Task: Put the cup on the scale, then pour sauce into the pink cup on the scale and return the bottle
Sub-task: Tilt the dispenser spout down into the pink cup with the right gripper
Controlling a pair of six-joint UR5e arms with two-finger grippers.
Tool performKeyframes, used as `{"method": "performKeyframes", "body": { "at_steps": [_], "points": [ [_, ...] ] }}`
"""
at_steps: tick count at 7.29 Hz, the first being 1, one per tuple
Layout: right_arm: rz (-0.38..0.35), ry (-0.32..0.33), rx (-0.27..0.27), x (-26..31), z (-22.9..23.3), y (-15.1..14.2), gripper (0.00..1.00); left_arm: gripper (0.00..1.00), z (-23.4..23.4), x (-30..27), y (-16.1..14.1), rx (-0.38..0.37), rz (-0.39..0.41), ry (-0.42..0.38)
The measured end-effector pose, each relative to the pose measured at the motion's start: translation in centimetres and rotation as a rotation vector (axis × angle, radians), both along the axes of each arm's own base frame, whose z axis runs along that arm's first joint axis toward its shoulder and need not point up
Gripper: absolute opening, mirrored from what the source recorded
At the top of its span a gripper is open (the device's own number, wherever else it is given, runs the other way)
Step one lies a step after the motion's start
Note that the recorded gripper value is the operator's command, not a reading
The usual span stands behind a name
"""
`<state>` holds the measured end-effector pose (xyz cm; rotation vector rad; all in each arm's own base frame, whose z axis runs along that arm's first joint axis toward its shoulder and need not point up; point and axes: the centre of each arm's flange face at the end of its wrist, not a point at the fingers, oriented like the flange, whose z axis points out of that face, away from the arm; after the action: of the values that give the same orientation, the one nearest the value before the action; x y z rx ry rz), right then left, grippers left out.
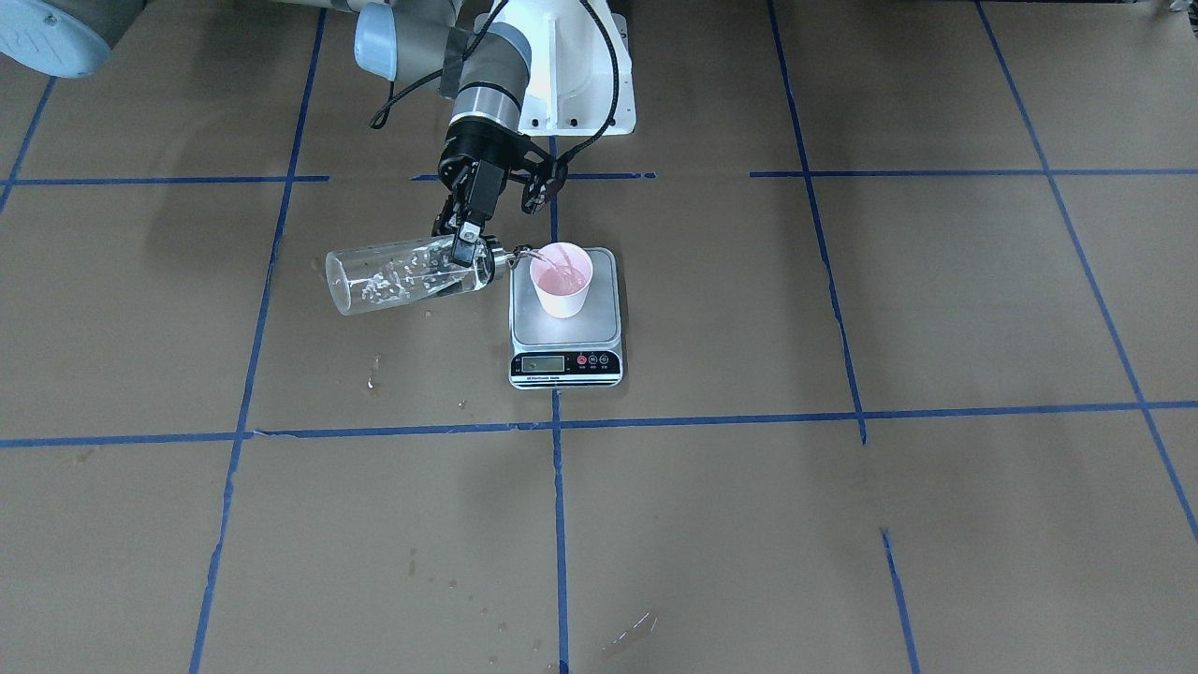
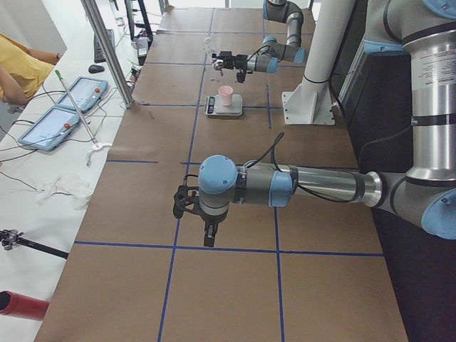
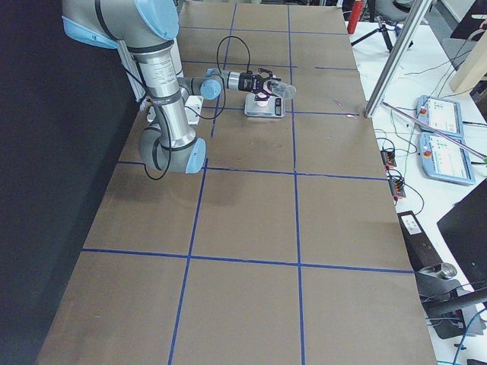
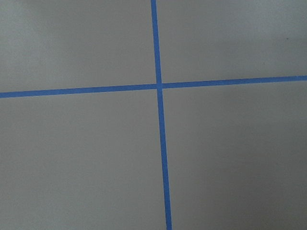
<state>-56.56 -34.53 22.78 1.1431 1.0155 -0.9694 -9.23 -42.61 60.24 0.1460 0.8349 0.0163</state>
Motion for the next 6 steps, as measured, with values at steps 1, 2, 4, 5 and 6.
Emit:
{"method": "performKeyframes", "body": {
  "at_steps": [1, 2, 4, 5, 6],
  "points": [
    [0.0, -0.002, 0.0, 0.0, -0.04, 0.0, 0.0, 1.0, 0.0, -0.01, 0.0, 0.0, 0.0, 0.0],
    [0.0, -0.003, 0.001, 0.01, -0.06, 0.0, 0.0, 1.0, 0.0, 0.01, 0.0, 0.0, 0.0, 0.0],
    [0.001, -0.009, 0.001, 0.01, -0.05, -0.04, 0.0, 1.0, 0.0, 0.03, -0.01, 0.0, 0.001, 0.0],
    [0.001, -0.014, 0.001, 0.01, -0.08, -0.06, 0.0, 1.0, -0.01, 0.03, -0.01, 0.0, 0.001, 0.0],
    [0.001, -0.022, 0.0, 0.01, -0.09, -0.06, 0.0, 1.0, -0.01, 0.03, -0.01, 0.001, 0.001, 0.0]
  ]
}}
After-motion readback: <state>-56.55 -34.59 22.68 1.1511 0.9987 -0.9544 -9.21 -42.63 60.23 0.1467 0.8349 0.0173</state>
